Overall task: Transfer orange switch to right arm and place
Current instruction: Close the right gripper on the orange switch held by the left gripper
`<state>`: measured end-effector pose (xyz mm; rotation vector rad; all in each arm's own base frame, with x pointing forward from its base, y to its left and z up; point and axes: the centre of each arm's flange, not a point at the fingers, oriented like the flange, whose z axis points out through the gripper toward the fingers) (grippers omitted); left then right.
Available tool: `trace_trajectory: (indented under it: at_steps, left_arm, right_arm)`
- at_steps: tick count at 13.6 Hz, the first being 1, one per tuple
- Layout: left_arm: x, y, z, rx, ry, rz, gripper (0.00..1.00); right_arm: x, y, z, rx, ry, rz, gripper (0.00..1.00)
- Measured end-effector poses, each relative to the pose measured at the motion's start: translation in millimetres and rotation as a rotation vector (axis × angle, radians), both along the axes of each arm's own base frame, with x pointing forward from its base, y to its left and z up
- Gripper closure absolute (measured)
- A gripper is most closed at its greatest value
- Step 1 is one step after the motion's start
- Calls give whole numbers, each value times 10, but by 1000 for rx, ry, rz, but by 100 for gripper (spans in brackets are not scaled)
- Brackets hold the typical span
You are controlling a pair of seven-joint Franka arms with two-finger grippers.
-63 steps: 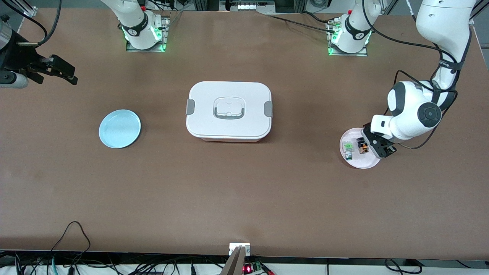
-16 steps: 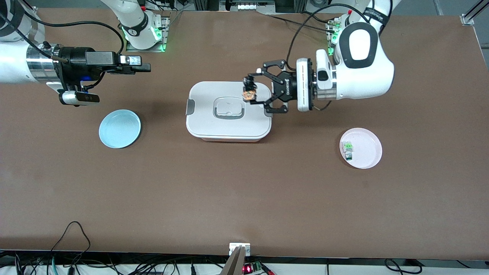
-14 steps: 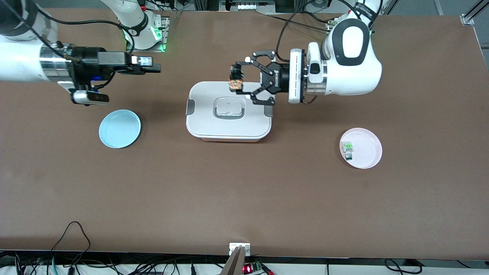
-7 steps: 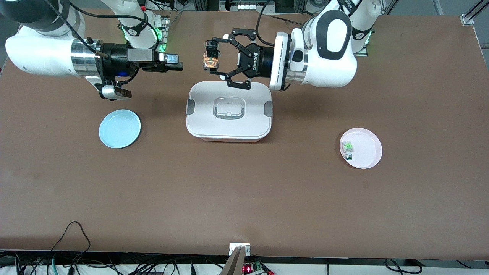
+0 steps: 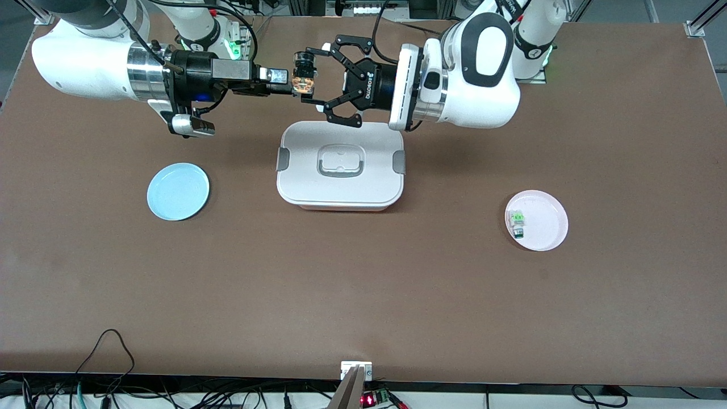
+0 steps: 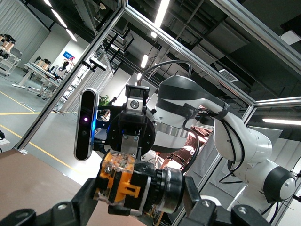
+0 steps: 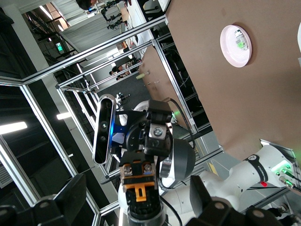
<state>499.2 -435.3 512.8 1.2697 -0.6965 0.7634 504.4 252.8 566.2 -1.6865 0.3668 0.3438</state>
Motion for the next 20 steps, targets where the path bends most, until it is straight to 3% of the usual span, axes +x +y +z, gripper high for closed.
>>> trace_trajectory:
  at_steps: [4,7,11,18,19,20]
  left_arm:
    - [2,0,2,0,2,0,22]
    - [3,1,4,-1,3,0,22]
    - [15,7,22,-5,6,3,22]
    - [15,4,24,-5,18,0,22]
    - [10,-1,18,-5,21,-2,17]
    - [17,2,1,-4,27,-1,1]
  right_arm:
    - [-48,92,46,-11,-7,-15,8]
    - [-69,155,40,-18,-9,-19,18]
    - [-65,148,34,-19,-9,-22,63]
    - [-64,147,38,-19,-13,-23,66]
    - [-64,146,39,-19,-11,-23,66]
    - [-62,144,40,-19,-11,-24,66]
